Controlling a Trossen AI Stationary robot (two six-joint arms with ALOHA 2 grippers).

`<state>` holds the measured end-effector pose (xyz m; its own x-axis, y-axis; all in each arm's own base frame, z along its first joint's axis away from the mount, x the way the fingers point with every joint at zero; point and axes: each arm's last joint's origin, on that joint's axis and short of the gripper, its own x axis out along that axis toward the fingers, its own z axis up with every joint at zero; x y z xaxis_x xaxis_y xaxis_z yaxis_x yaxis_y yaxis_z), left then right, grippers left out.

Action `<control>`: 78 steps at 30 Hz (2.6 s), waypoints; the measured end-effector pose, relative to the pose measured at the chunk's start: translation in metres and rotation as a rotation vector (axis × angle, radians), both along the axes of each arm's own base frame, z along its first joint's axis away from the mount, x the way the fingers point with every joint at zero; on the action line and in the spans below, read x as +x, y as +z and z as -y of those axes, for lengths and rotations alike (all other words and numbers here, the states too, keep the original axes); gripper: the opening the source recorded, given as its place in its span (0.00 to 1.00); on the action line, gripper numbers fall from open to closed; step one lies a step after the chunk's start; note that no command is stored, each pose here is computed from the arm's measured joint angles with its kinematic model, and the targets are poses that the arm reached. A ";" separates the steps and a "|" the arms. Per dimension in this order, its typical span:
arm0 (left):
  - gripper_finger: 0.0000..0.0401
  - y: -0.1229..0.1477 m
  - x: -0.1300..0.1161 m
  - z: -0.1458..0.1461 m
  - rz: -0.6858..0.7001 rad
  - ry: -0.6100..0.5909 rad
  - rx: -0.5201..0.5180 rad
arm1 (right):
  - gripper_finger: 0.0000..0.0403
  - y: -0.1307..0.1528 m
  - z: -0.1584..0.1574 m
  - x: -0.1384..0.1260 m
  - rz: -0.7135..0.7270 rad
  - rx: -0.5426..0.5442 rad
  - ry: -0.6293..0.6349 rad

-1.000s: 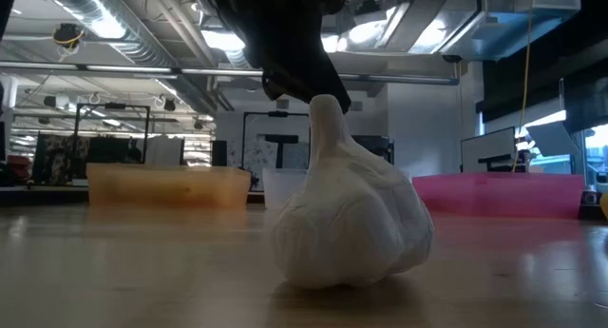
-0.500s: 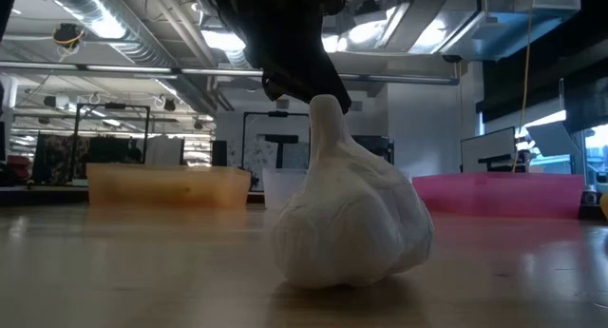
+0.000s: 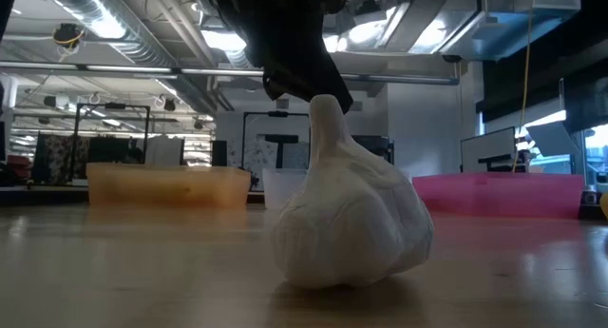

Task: Sort produce into baskets
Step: Put the yellow lemon into the orange bin

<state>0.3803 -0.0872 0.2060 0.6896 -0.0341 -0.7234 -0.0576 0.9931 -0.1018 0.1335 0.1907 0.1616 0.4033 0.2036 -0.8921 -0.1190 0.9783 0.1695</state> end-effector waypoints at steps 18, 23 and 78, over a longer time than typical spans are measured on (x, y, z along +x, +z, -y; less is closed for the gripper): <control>0.14 0.003 0.004 -0.004 0.044 0.002 0.027 | 0.38 0.097 0.043 0.014 0.191 -0.419 -0.016; 0.16 0.006 0.008 -0.011 0.084 0.023 0.018 | 0.38 0.103 0.063 0.028 0.226 -0.523 -0.057; 0.58 0.036 0.031 -0.042 0.400 -0.490 0.886 | 0.38 0.127 0.141 0.111 0.455 -0.192 0.024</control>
